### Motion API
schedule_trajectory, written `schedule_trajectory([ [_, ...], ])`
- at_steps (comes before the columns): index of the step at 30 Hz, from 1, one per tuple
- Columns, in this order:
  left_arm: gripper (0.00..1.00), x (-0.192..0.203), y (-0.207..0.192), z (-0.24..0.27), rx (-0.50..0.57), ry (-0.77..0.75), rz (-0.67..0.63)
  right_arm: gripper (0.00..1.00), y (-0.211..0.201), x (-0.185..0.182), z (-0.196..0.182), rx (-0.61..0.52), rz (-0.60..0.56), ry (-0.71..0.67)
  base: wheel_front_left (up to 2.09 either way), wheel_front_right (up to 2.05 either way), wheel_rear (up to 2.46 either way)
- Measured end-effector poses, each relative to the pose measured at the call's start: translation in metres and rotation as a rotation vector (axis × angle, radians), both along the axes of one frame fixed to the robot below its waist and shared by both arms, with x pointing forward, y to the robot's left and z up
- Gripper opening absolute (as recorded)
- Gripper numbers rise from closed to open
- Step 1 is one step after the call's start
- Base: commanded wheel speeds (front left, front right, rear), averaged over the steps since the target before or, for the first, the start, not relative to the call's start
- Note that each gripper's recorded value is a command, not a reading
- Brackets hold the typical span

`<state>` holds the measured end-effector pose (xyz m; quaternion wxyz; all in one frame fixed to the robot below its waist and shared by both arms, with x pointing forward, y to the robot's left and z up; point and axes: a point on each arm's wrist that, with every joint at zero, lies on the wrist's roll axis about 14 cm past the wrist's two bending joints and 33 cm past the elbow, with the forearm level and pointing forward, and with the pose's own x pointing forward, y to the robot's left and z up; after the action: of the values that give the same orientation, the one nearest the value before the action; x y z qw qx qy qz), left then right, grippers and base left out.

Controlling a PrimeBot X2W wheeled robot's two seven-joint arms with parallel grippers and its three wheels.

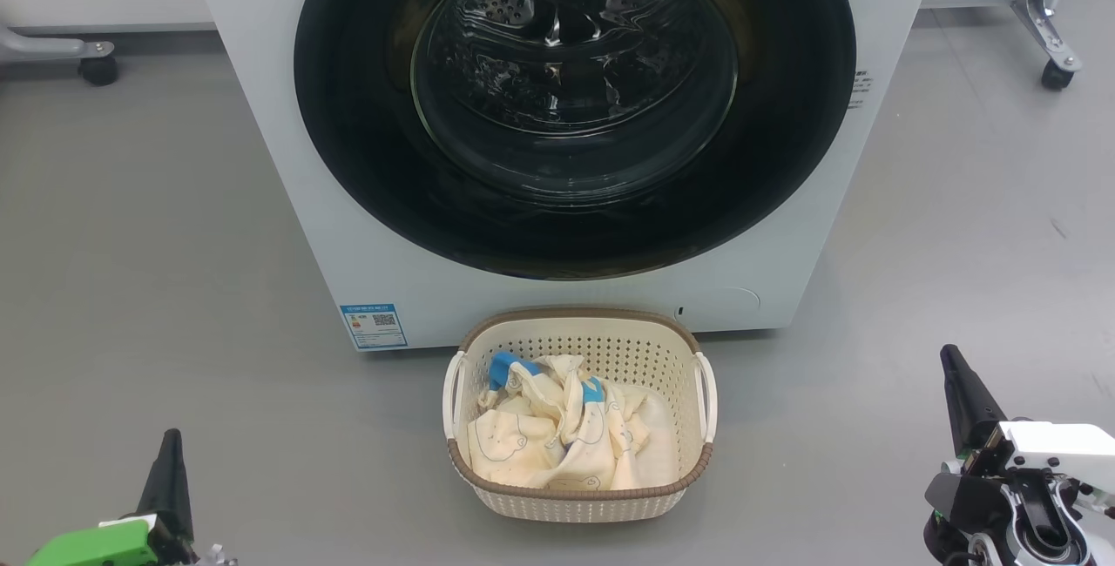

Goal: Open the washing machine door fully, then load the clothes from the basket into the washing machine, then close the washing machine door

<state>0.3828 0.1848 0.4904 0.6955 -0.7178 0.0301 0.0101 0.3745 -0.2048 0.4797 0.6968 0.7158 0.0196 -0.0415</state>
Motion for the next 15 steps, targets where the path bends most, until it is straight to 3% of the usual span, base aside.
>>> schedule_trajectory([
  [15, 0.0, 0.0, 0.0005, 0.0, -0.001, 0.0, 0.002, 0.0, -0.0001, 0.0, 0.0, -0.001, 0.0, 0.0, 0.0, 0.0, 0.0],
])
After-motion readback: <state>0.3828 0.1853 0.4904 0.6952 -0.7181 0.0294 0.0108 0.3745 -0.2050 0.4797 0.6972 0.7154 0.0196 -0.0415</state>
